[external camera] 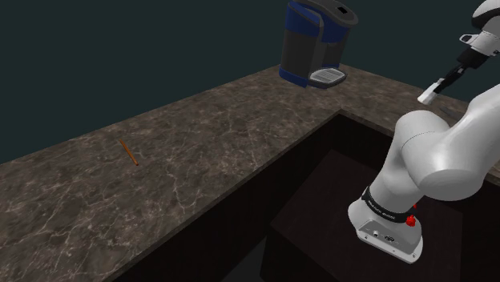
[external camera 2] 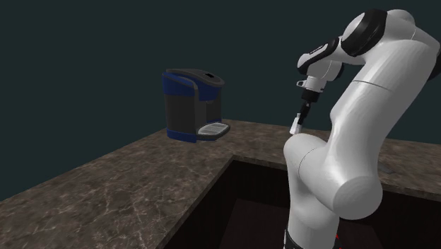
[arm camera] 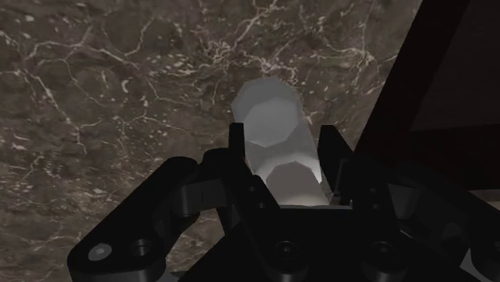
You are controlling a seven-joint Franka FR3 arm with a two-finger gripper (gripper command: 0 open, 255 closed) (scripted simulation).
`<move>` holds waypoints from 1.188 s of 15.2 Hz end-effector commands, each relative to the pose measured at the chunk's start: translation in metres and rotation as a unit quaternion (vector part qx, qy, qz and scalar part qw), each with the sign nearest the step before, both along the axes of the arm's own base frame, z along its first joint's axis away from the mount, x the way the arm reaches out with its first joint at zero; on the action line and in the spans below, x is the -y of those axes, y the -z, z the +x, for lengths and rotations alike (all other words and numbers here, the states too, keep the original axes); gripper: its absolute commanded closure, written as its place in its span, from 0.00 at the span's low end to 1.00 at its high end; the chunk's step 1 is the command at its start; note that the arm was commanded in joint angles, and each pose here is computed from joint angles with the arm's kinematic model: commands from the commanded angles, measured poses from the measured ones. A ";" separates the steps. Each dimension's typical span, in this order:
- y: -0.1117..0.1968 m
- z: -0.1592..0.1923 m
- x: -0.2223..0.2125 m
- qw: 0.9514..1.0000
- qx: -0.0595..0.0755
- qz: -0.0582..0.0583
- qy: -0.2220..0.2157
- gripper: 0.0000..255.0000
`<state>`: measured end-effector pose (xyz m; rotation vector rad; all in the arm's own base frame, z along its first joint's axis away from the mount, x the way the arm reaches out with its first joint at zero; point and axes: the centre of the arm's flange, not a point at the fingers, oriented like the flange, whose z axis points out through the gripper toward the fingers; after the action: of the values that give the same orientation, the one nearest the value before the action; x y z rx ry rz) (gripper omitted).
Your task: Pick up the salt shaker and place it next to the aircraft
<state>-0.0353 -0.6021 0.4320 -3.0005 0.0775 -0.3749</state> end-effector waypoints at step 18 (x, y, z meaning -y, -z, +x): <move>0.086 0.001 0.001 1.000 0.000 0.000 0.000 1.00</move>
<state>-0.0346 -0.6023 0.3470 -3.0006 0.0776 -0.3750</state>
